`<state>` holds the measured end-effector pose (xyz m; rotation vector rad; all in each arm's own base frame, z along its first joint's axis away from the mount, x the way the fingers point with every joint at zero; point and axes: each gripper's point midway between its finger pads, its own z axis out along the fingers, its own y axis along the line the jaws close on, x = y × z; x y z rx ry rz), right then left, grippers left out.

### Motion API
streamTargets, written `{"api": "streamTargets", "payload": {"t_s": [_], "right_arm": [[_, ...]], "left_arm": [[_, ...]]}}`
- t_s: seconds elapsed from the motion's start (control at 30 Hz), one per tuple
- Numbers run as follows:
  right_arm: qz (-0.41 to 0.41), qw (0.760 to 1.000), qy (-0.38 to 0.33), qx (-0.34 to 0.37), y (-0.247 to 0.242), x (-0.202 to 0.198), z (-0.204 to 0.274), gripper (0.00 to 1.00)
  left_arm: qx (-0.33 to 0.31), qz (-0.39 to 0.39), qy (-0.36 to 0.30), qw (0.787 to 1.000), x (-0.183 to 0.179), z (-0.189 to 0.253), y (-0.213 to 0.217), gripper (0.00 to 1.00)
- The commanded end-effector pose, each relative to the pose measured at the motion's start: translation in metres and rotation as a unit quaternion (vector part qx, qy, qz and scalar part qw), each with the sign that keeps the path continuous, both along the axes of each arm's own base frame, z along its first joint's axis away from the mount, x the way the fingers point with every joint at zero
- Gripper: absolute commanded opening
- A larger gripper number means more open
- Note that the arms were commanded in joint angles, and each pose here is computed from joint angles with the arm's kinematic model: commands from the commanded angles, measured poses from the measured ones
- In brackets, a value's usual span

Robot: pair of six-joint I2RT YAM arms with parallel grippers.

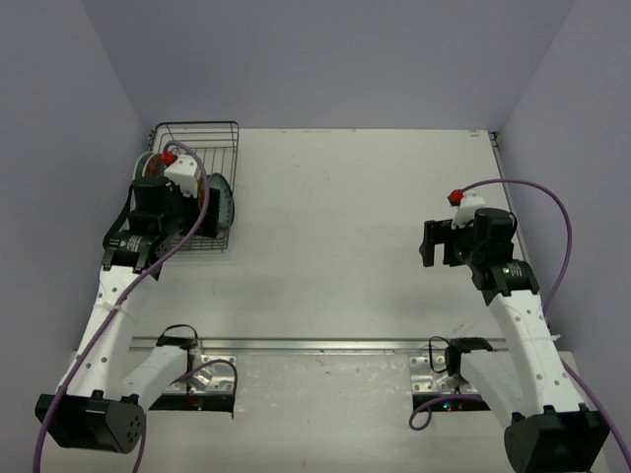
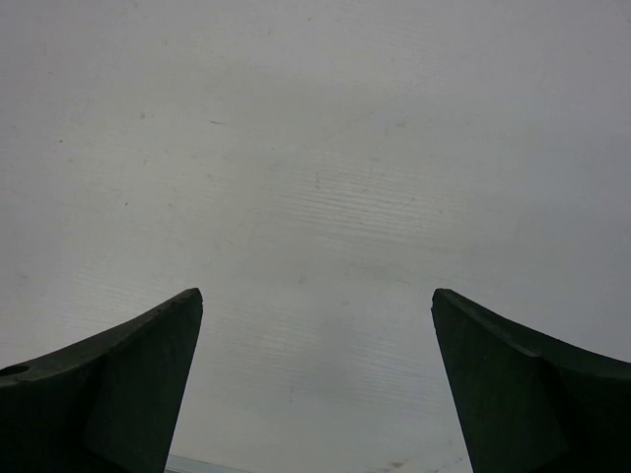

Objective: Unload the plates from the dish rack

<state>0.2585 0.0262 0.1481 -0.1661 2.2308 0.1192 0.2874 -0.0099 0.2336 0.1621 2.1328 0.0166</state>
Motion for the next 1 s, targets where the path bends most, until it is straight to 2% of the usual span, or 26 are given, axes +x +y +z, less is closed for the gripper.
{"api": "streamTargets", "payload": {"t_s": [0.0,0.13,0.23,0.4,0.6,0.73,0.97], "right_arm": [[0.016,1.0,-0.015,0.018,0.008,0.007,0.009,0.99],[0.008,1.0,-0.012,0.011,0.005,0.01,0.011,0.99],[-0.005,1.0,-0.022,0.0,-0.001,0.015,0.015,0.99],[-0.013,1.0,-0.018,-0.01,-0.006,0.019,0.015,0.99],[-0.02,1.0,-0.004,-0.007,-0.006,0.022,0.006,0.99],[-0.023,1.0,0.003,-0.008,-0.007,0.024,0.005,0.99],[-0.026,1.0,0.011,-0.006,-0.007,0.026,0.007,0.99]], "left_arm": [[0.012,-0.003,-0.044,0.999,0.011,0.024,0.001,1.0],[0.027,0.014,-0.045,0.999,0.023,0.035,0.004,0.99],[0.043,0.031,-0.032,0.998,0.037,0.037,0.002,0.91],[0.084,0.051,-0.025,0.995,0.059,0.042,-0.014,0.88],[0.079,0.082,-0.005,0.993,0.088,0.042,-0.025,0.71],[0.085,0.104,0.022,0.991,0.103,0.027,-0.024,0.6],[0.088,0.124,0.067,0.986,0.12,0.002,-0.019,0.53]]}}
